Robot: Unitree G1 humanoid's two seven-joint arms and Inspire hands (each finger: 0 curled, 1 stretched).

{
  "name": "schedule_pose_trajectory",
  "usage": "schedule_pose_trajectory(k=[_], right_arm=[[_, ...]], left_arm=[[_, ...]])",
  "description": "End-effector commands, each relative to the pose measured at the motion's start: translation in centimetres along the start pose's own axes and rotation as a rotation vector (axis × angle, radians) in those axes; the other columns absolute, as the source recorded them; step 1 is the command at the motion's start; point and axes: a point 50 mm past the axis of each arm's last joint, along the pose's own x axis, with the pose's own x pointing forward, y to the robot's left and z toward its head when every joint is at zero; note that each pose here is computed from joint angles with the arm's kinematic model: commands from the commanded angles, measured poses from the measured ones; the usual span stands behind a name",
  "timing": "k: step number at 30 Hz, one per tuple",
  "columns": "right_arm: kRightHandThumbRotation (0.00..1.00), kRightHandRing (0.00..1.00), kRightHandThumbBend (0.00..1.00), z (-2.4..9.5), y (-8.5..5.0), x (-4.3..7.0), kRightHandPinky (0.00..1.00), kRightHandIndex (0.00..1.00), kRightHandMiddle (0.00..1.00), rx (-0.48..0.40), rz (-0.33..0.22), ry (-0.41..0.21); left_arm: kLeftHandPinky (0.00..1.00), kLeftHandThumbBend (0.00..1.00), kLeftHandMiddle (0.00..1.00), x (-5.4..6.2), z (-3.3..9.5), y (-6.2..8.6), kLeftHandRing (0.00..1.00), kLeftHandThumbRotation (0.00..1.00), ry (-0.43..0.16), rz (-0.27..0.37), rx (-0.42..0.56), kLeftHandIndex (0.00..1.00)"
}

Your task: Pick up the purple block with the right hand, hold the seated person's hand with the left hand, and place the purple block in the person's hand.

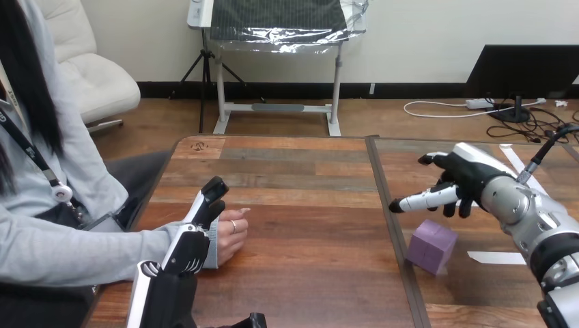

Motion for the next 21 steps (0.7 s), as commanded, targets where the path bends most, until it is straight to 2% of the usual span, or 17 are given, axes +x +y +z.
schedule_pose_trajectory(k=[1, 3, 7, 15, 21], right_arm=[[0.45, 0.46, 0.94, 0.64, -1.63, -0.19, 0.33, 0.94, 0.53, -0.003, -0.051, -0.053], [0.46, 0.58, 0.95, 0.51, -1.55, -0.21, 0.43, 0.94, 0.61, -0.004, -0.049, -0.052], [0.46, 0.64, 0.95, 0.38, -1.46, -0.21, 0.49, 0.95, 0.66, 0.013, -0.041, -0.043], [0.43, 0.68, 0.91, 0.11, -1.27, -0.22, 0.5, 0.96, 0.72, 0.026, -0.021, -0.024], [0.45, 0.59, 0.91, -0.34, -0.99, -0.28, 0.44, 0.95, 0.65, 0.026, -0.018, -0.015]], left_arm=[[0.93, 1.0, 0.96, 1.56, 0.23, 0.26, 0.96, 0.57, -0.068, -0.007, 0.001, 0.9], [0.94, 1.0, 0.96, 1.56, 0.22, 0.26, 0.97, 0.57, -0.065, -0.01, 0.0, 0.9], [0.94, 1.0, 0.96, 1.56, 0.2, 0.24, 0.97, 0.57, -0.064, -0.012, -0.001, 0.91], [0.94, 1.0, 0.96, 1.58, 0.18, 0.22, 0.97, 0.57, -0.068, -0.01, -0.003, 0.91], [0.94, 1.0, 0.96, 1.59, 0.2, 0.22, 0.97, 0.57, -0.071, -0.01, -0.006, 0.9]])
